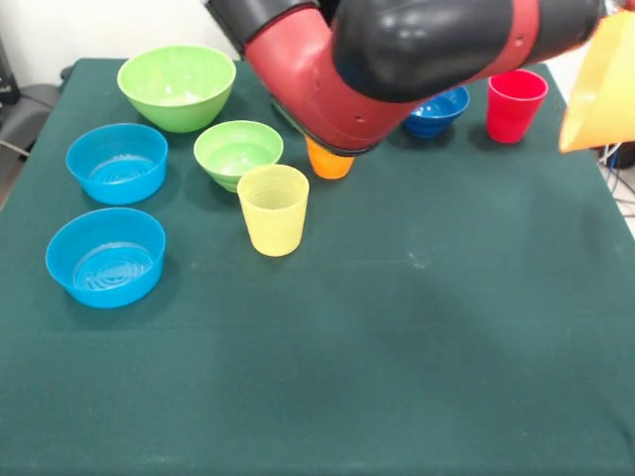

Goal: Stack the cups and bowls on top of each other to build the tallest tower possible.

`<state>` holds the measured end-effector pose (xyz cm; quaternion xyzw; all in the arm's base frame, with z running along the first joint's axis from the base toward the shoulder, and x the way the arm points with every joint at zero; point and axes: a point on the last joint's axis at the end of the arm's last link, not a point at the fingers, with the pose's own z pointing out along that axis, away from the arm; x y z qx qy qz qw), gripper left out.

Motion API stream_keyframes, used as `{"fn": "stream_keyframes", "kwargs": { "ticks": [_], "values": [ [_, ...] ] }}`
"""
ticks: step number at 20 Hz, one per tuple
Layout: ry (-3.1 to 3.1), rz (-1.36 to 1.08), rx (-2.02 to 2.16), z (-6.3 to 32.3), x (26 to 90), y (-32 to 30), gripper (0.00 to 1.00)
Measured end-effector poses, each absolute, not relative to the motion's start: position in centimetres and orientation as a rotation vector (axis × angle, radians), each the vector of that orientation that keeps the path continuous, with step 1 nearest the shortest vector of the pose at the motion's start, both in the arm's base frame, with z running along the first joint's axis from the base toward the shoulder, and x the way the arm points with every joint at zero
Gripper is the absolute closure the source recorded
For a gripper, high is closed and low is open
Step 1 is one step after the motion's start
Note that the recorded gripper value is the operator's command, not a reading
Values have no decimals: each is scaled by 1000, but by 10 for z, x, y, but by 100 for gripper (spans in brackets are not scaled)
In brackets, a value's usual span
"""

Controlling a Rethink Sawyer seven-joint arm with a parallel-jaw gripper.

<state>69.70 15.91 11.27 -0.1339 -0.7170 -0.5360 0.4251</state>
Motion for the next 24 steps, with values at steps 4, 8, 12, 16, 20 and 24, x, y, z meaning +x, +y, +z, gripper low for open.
{"fn": "stream_keyframes", "kwargs": {
  "ticks": [4, 8, 12, 16, 20, 24],
  "values": [
    [-1792, -1335, -331, 113, 697, 180, 100],
    [-1797, -1329, -322, 111, 703, 201, 100],
    [-1819, -1332, -322, 109, 713, 214, 100],
    [-1844, -1352, -336, 108, 727, 215, 100],
    [-1850, -1380, -362, 102, 739, 207, 100],
    [-1850, -1403, -391, 96, 746, 200, 100]
  ]
}}
